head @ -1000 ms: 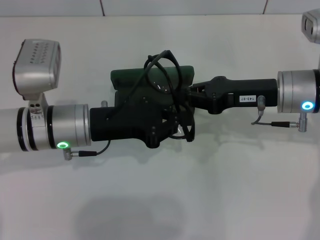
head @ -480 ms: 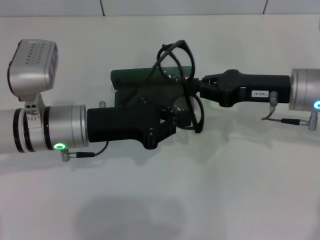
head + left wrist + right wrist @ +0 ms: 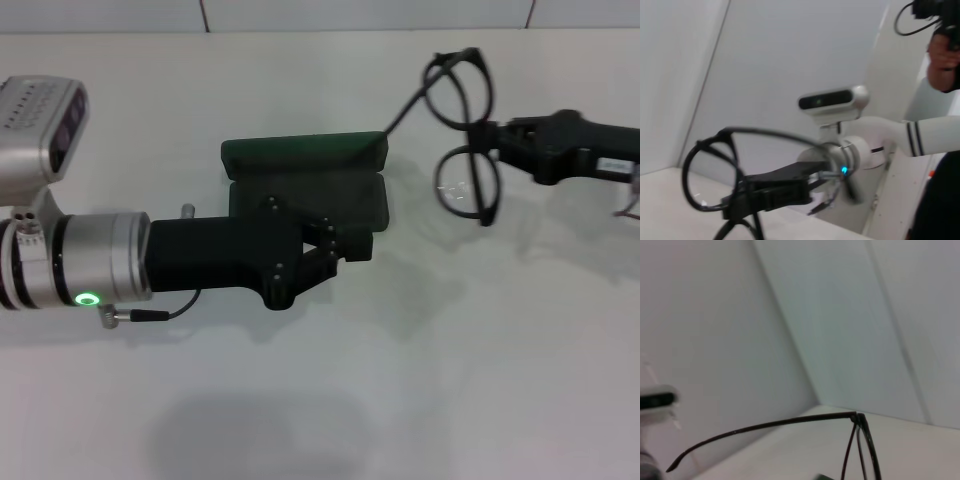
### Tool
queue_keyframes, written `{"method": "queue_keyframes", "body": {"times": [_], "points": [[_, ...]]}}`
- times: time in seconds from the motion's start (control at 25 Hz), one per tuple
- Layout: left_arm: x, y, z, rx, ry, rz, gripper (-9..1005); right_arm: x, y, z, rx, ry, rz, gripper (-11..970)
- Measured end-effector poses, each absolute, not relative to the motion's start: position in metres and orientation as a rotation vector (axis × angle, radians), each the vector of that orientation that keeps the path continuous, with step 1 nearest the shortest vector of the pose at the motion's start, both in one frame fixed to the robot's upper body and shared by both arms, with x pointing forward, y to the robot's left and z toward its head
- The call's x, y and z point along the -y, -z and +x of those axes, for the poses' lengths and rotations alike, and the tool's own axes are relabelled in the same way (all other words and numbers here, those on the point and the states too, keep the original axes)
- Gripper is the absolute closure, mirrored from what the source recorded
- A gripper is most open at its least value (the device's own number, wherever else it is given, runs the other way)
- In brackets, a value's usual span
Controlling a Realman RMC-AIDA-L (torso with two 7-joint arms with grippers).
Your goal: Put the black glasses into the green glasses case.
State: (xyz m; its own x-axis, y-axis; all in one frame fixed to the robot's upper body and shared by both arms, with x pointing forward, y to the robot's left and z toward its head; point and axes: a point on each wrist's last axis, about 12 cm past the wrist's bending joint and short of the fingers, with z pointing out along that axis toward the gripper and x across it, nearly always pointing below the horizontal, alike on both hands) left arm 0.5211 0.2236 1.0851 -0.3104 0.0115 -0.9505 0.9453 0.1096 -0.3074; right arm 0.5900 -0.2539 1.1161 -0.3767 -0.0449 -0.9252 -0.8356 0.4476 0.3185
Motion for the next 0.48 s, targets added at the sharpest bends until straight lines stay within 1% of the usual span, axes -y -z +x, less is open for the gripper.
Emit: {"method": "queue_keyframes", "body": {"times": [0.16,0.24,0.36,0.48], "points": [[-0.226,-1.089,0.521,-1.48,1.35,0.979,984,0.272,-1.113,0.589,-1.782,-0.992,-0.746,879],[-0.227,-1.093,0.522,-1.453,1.354,0.958,983,0.274,-1.111,0.587,-1.786,-0.986,-0.757,878],[-0.228,-1.096,0.523,-1.423,1.356,0.94,983,0.267,-1.107,0.583,-1.789,-0.991,-0.82,877],[-0.226,-1.099,0.525,-1.412,1.362,0.941,982,0.251,-1.104,0.583,-1.795,-0.989,-0.903,876]]}}
